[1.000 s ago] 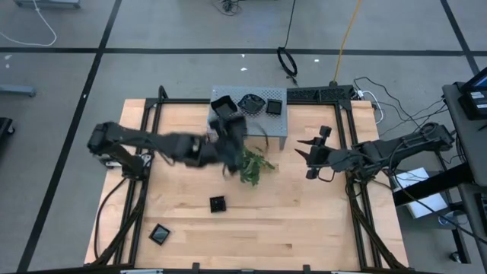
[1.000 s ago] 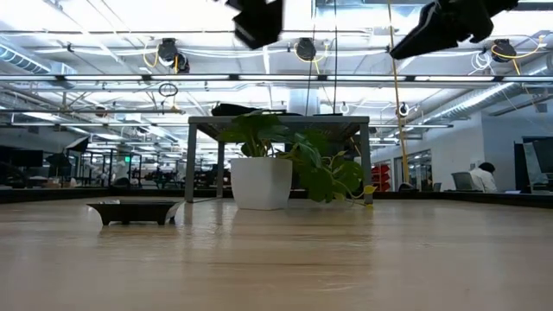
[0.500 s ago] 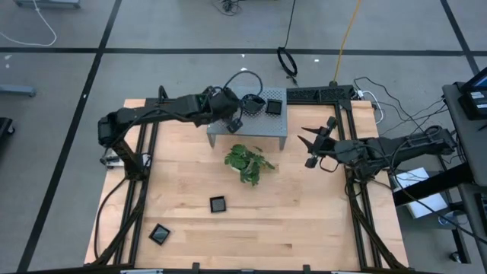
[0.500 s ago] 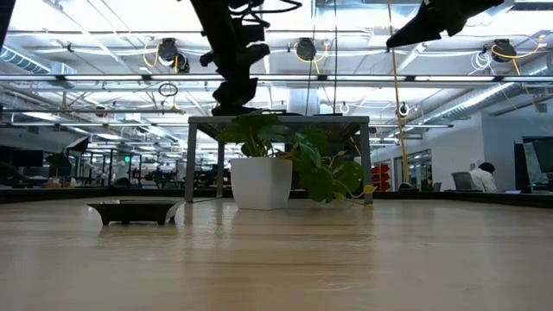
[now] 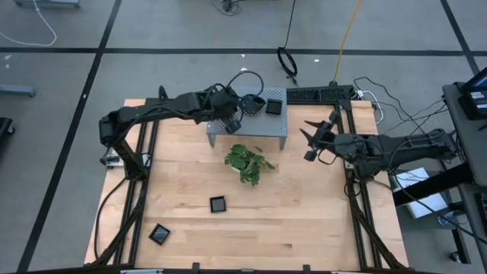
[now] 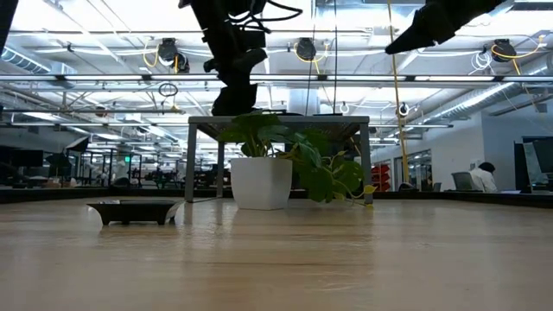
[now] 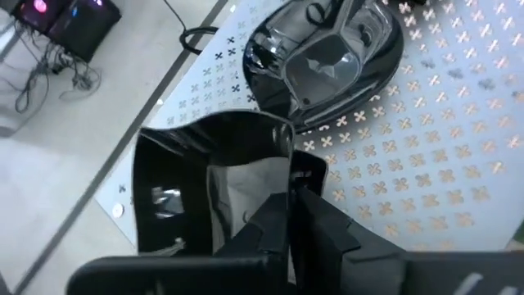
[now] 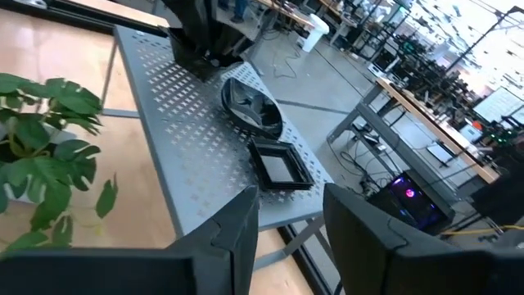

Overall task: Pick & Place Mini shaped plates
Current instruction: Stack the distorted square plate on top of the stacked distorted square plates on the shelf, then stack the square plate on top of the stacked square plates on the shelf

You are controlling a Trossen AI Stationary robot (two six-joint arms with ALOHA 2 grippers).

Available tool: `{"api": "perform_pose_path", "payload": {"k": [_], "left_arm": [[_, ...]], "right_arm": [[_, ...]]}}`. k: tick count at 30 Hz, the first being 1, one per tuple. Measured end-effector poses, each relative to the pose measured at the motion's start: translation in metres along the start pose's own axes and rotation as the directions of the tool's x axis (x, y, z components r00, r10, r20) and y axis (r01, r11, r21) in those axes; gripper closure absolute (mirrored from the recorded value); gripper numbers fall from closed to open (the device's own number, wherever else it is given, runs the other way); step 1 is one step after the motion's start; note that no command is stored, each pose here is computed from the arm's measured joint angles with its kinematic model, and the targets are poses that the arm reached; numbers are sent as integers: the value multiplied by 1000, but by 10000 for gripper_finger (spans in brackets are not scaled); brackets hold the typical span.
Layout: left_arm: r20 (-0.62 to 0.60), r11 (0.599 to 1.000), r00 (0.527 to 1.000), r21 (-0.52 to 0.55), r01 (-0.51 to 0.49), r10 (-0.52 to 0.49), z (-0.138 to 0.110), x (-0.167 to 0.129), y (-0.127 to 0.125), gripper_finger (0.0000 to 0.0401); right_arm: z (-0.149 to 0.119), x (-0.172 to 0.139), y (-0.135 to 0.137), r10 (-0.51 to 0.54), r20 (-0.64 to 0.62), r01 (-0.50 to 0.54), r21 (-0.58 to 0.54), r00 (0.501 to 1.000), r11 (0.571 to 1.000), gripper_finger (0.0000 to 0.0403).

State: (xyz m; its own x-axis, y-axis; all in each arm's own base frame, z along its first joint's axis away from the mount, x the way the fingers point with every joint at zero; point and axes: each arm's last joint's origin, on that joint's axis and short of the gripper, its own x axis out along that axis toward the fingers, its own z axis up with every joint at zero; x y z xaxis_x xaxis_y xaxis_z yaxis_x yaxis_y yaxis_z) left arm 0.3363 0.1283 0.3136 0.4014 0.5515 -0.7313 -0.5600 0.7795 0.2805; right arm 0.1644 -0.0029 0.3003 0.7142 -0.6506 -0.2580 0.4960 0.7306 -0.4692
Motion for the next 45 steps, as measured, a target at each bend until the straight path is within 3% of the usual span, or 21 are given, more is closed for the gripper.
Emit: {"api": "perform_pose_path", "payload": {"k": [8, 16, 20, 23, 27, 31, 36, 45], "left_arm": [[-6, 999, 1000, 32, 1, 0, 0, 6, -3, 338], [37, 1000, 999, 7, 7, -7, 3, -9, -1, 249], [134, 994, 986, -36, 101, -96, 14, -42, -3, 223], [185, 958, 951, -100, 268, -246, 17, -67, -14, 218], [157, 859, 861, -99, 502, -485, 9, -92, -45, 217], [-19, 796, 795, -12, 606, -606, -16, -110, -90, 217], [-190, 768, 761, 51, 639, -620, -49, -130, -143, 217], [-304, 786, 800, 201, 585, -517, -101, -131, -229, 217]], "right_arm": [[-1, 1, -2, -11, -7, 11, 3, 1000, 1000, 277], [-1, 1, -2, -10, -6, 11, 3, 1000, 1000, 277], [-1, 1, -2, -10, -7, 10, 2, 1000, 1000, 277], [-1, 1, -2, -10, -7, 10, 1, 1000, 1000, 277], [-1, 1, -2, -10, -8, 10, 0, 1000, 1000, 277], [-1, 1, -2, -9, -9, 9, -1, 1000, 1000, 277], [-1, 1, -1, -6, -8, 6, -3, 1000, 1000, 277], [-1, 1, -1, -3, -7, 3, 16, 1000, 1000, 277]]}}
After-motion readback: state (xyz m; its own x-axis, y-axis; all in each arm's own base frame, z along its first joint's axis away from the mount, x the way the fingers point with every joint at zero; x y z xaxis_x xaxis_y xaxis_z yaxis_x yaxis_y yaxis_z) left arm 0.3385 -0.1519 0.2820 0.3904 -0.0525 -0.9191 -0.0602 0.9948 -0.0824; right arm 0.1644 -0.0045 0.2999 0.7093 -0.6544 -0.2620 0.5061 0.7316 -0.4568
